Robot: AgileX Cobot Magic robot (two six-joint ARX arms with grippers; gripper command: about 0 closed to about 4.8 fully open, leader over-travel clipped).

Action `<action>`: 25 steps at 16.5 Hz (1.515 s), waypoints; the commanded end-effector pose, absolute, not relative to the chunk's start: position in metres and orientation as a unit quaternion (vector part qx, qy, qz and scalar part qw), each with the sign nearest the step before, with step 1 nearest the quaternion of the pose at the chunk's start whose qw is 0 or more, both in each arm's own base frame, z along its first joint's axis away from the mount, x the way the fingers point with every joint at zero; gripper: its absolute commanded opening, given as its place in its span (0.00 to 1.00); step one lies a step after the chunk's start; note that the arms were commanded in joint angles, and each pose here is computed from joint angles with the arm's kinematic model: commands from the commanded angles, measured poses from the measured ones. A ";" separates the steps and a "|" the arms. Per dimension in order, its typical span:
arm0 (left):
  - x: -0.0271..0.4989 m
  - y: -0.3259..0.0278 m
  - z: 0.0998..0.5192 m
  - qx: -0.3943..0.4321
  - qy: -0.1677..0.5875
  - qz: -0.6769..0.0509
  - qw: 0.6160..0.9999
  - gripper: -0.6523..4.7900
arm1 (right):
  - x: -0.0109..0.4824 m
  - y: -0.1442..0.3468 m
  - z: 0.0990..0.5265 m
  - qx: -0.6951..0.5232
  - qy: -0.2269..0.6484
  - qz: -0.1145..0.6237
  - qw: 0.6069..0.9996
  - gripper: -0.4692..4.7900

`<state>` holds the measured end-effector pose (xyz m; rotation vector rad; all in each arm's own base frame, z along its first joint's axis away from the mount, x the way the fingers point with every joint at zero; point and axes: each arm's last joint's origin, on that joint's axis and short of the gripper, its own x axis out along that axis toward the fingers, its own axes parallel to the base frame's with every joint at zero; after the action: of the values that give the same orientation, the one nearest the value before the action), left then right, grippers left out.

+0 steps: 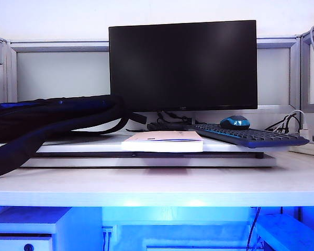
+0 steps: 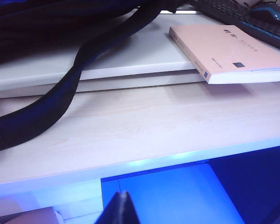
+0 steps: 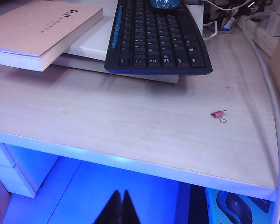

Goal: Pick up the book on the desk and put it into the open backpack.

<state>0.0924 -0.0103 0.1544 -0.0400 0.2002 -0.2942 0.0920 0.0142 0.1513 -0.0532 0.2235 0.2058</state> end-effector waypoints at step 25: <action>0.091 -0.013 0.194 -0.247 -0.051 -0.226 0.941 0.79 | 0.094 0.017 0.176 0.263 0.022 0.147 0.953 0.58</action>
<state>0.0925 -0.0132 0.1865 -0.4402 -0.0550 -0.4319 0.0940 0.0170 0.1716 0.4128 0.0681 0.2829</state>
